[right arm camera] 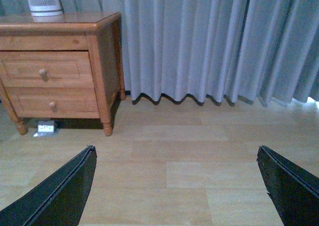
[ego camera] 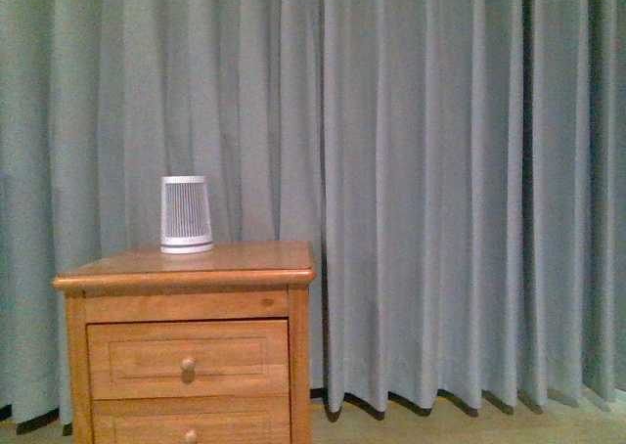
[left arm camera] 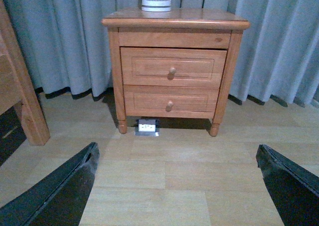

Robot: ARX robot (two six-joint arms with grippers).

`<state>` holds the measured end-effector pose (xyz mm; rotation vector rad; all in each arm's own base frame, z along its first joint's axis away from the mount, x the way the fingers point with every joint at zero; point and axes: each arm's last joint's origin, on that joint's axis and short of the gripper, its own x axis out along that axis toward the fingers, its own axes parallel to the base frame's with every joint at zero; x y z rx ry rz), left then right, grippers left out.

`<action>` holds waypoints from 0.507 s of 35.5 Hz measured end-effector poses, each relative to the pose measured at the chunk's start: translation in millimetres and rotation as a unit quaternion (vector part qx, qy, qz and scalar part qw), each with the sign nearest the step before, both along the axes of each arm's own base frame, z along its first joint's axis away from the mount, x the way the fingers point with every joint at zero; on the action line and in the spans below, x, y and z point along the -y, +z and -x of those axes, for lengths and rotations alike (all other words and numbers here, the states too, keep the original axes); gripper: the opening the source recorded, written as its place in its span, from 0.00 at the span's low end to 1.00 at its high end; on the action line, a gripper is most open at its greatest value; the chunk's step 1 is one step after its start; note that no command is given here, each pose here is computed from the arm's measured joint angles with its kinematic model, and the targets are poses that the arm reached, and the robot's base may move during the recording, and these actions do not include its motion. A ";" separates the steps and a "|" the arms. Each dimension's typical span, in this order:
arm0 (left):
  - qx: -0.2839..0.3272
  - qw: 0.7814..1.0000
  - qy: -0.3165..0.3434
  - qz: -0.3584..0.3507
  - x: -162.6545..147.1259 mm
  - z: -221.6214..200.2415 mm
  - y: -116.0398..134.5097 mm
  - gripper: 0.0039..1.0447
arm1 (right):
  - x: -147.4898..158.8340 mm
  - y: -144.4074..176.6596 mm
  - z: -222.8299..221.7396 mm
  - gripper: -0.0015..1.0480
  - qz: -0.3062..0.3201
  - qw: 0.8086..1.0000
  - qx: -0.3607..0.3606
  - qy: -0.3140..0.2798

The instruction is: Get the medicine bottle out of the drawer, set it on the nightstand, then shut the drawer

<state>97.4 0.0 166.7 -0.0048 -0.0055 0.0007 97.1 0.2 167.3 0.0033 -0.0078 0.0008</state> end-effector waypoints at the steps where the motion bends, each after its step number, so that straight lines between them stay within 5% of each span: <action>1: 0.000 1.000 0.000 0.000 0.0 0.0 0.0 0.94 | 0.0 0.0 0.0 0.93 0.000 1.000 0.000 0.000; 18: 0.000 1.000 0.000 0.000 0.0 0.0 0.0 0.94 | 0.0 0.0 0.0 0.93 0.000 1.000 0.000 0.000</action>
